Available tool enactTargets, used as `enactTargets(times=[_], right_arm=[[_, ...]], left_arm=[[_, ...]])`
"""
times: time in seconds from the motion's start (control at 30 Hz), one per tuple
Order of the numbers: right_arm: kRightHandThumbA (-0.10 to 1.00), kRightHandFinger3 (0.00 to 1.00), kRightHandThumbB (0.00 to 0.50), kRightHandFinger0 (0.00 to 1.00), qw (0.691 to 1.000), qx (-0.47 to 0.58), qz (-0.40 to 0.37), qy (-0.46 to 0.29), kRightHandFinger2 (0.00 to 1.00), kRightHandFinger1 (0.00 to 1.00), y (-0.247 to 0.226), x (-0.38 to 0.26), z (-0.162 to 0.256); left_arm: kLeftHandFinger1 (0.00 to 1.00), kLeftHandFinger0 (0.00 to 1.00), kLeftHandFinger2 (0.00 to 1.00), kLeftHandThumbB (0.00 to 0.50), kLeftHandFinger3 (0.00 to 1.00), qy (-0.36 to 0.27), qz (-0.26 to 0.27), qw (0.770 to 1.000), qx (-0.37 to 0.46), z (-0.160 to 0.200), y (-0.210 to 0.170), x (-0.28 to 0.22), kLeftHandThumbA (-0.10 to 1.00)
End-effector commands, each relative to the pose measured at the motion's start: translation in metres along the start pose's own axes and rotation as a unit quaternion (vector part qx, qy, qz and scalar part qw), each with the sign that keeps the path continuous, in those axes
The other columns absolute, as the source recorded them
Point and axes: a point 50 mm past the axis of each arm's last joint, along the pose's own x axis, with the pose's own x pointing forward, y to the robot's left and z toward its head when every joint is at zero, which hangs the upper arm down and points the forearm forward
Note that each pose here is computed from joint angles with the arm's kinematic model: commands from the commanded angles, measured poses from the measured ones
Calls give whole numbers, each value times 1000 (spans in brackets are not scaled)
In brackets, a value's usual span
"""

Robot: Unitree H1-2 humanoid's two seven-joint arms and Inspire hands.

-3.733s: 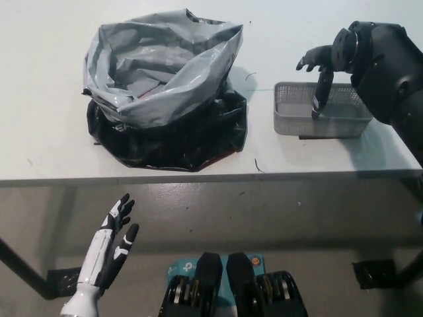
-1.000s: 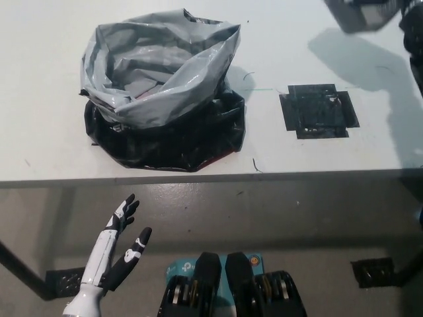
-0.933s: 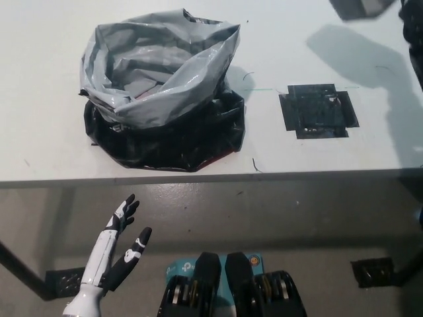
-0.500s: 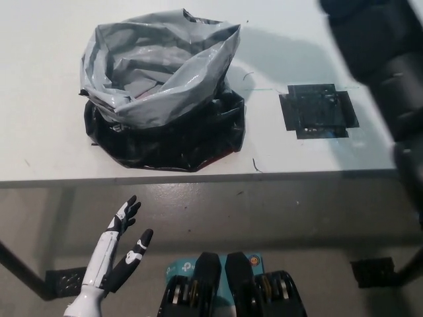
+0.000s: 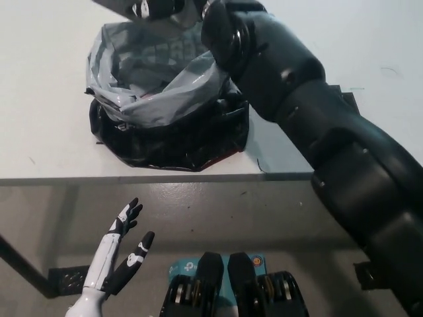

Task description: Use the right hand to pick up a small rectangular container and put it into a plastic bag and lift the bag

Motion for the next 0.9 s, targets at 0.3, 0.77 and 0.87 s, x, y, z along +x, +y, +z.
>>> enactTargets(times=[0.3,0.77,0.87], right_arm=[[-100,707,242,0,996,-89,-5,-30,727,300,-3,6,12],[-100,440,251,0,997,-74,12,-31,534,165,29,-8,-5],[-87,491,243,104,996,-71,52,-14,576,264,28,-7,-7]], left_arm=[[1000,1000,1000,242,1000,-45,-11,999,7,15,4,13,827],[1000,1000,1000,242,1000,-49,-25,998,11,23,1,21,809],[1000,1000,1000,231,1000,-51,-25,998,10,24,1,23,799]])
